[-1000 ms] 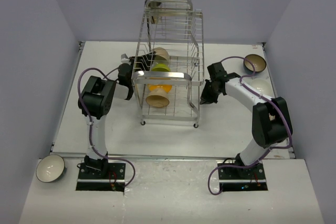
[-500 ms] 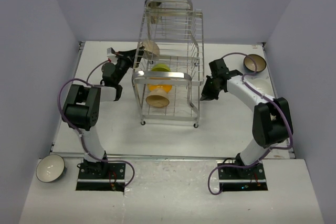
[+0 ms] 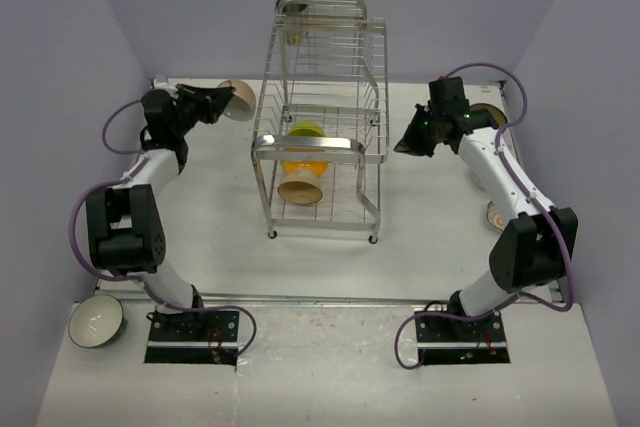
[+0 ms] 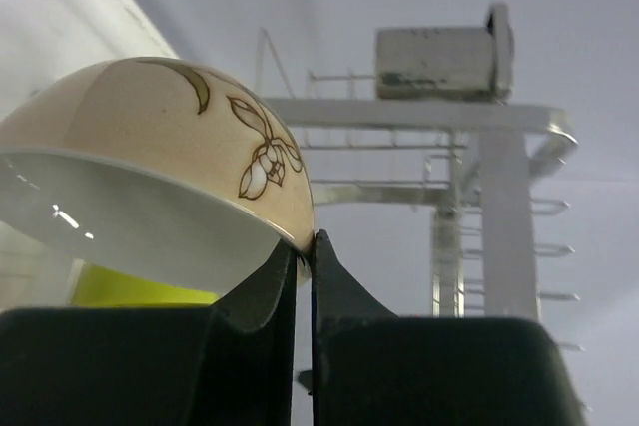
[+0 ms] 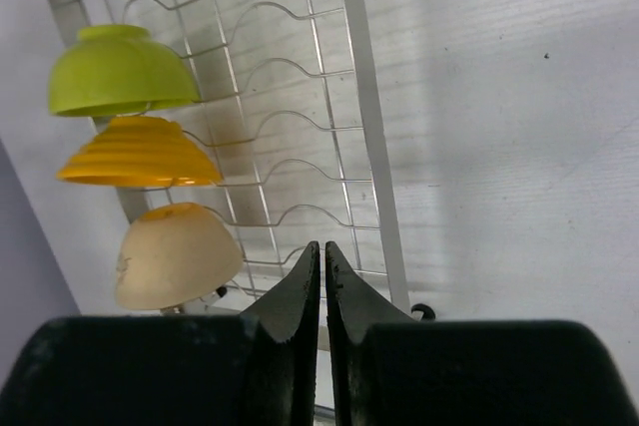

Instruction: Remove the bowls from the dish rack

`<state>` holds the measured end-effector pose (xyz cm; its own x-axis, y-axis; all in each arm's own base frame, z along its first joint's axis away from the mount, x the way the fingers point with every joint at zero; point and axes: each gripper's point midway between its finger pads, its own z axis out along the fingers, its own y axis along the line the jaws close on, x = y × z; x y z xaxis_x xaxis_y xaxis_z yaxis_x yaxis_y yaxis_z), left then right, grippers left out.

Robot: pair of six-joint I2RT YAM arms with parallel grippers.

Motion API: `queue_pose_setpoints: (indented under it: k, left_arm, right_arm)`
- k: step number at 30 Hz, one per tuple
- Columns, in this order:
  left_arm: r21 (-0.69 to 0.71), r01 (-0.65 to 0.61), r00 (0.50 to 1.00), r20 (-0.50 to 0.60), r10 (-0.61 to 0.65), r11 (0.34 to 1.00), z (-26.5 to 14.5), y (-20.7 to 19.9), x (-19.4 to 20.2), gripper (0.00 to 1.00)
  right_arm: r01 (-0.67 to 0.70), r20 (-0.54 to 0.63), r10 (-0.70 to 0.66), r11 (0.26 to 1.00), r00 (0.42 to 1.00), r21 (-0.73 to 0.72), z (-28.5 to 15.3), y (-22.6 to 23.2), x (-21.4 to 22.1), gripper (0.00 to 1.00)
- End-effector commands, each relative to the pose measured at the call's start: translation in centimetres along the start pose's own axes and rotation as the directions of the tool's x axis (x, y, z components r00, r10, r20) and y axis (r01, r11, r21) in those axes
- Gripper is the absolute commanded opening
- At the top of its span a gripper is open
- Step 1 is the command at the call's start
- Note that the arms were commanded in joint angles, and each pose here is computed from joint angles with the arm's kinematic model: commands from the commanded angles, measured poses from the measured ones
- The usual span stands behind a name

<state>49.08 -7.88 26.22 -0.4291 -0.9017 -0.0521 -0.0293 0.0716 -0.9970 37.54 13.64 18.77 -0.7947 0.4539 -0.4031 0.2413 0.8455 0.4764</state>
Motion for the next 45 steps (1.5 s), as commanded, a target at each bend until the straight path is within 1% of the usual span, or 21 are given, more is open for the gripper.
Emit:
queue_pose_setpoints:
  k: [1,2,3,4,5,6,7,8,9,10,11,13,15,19,24,26,36,39,41,44,45]
  left_arm:
    - [-0.170,-0.228,0.973,-0.018,0.228,0.959,-0.5,-0.3,-2.6,0.00]
    - [-0.306,-0.183,0.983,-0.044,0.178,0.934,-0.7,2.9,-2.8,0.00]
    - [-0.316,-0.226,0.973,-0.026,0.230,0.921,-0.1,1.1,-4.1,0.00]
    - [-0.352,-0.280,0.958,-0.048,0.281,0.893,0.2,1.7,-4.7,0.00]
    - [-0.446,-0.255,0.966,-0.076,0.247,0.858,0.1,4.1,-4.9,0.00]
    - [-0.452,-0.286,0.955,-0.058,0.292,0.845,0.7,2.6,-6.0,0.00]
    - [-0.495,-0.306,0.948,-0.083,0.307,0.813,1.1,4.2,-6.6,0.00]
    - [-0.563,-0.290,0.953,-0.094,0.288,0.774,0.5,5.6,-6.9,0.00]
    - [-0.565,-0.310,0.944,-0.090,0.316,0.765,0.8,4.5,-7.6,0.00]
    - [-0.591,-0.329,0.937,-0.109,0.332,0.736,0.8,5.2,-7.9,0.00]
    - [-0.659,-0.310,0.945,-0.132,0.300,0.685,0.3,7.7,-8.1,0.00]
    - [-0.688,-0.342,0.932,-0.158,0.328,0.640,0.3,8.0,-8.7,0.00]
    - [-0.764,-0.338,0.930,-0.180,0.321,0.550,-0.9,10.4,-9.3,0.00]
    - [-0.819,-0.379,0.901,-0.219,0.375,0.432,-2.3,11.8,-10.7,0.00]
    - [-0.878,-0.387,0.881,-0.261,0.395,0.283,-3.8,13.8,-12.5,0.00]
    - [-0.887,-0.388,0.878,-0.273,0.393,0.250,-3.9,14.3,-12.9,0.00]
    - [-0.913,-0.397,0.847,-0.327,0.420,0.089,-5.3,15.9,-15.0,0.00]
    - [-0.912,-0.400,0.854,-0.337,0.397,0.087,-5.2,17.1,-14.6,0.00]
    - [-0.910,-0.400,0.858,-0.329,0.395,0.110,-4.8,17.1,-14.4,0.00]
    - [-0.907,-0.395,0.865,-0.312,0.394,0.150,-4.3,16.7,-14.1,0.13]
    - [-0.906,-0.391,0.866,-0.302,0.399,0.163,-4.2,16.3,-14.1,0.25]
  right_arm:
    - [-0.001,0.048,0.006,0.994,0.999,-0.106,-4.0,2.9,-2.3,0.05]
    - [-0.007,0.039,0.011,0.993,0.999,-0.119,-4.5,3.3,-2.4,0.06]
    - [-0.015,0.035,0.020,0.990,0.999,-0.138,-4.8,3.8,-2.6,0.06]
    - [-0.046,0.003,0.047,0.982,0.999,-0.183,-5.2,4.8,-2.4,0.06]
    - [-0.061,-0.013,0.060,0.974,0.998,-0.219,-5.5,5.7,-2.5,0.07]
    - [-0.088,-0.038,0.082,0.965,0.996,-0.246,-5.6,6.3,-2.3,0.07]
    - [-0.165,-0.121,0.135,0.941,0.983,-0.294,-5.6,7.4,-1.3,0.08]
    - [-0.182,-0.128,0.145,0.912,0.981,-0.366,-5.5,8.7,-1.6,0.08]
    - [-0.219,-0.159,0.167,0.887,0.973,-0.407,-5.5,9.4,-1.4,0.09]
    - [-0.337,-0.265,0.242,0.847,0.933,-0.412,-4.9,9.6,0.0,0.09]
    - [-0.319,-0.229,0.232,0.798,0.945,-0.511,-5.8,11.2,-1.2,0.18]
    - [-0.373,-0.249,0.280,0.750,0.927,-0.546,-6.1,11.9,-1.5,0.28]
    - [-0.347,-0.203,0.283,0.719,0.937,-0.603,-7.2,12.9,-2.7,0.34]
    - [-0.307,-0.147,0.277,0.721,0.949,-0.621,-8.3,13.7,-4.6,0.34]
    - [-0.360,-0.203,0.299,0.716,0.932,-0.598,-7.2,13.1,-3.7,0.34]
    - [-0.377,-0.220,0.308,0.703,0.926,-0.603,-6.9,12.9,-3.3,0.34]
    - [-0.372,-0.232,0.291,0.737,0.928,-0.564,-6.6,11.4,-1.4,0.34]
    - [-0.370,-0.226,0.293,0.738,0.929,-0.564,-6.6,11.3,-1.4,0.34]
    - [-0.368,-0.225,0.292,0.737,0.930,-0.567,-6.5,11.3,-1.5,0.34]
    - [-0.369,-0.227,0.291,0.739,0.929,-0.563,-6.3,11.1,-1.2,0.34]
    - [-0.366,-0.229,0.286,0.743,0.930,-0.561,-6.1,11.0,-1.0,0.34]
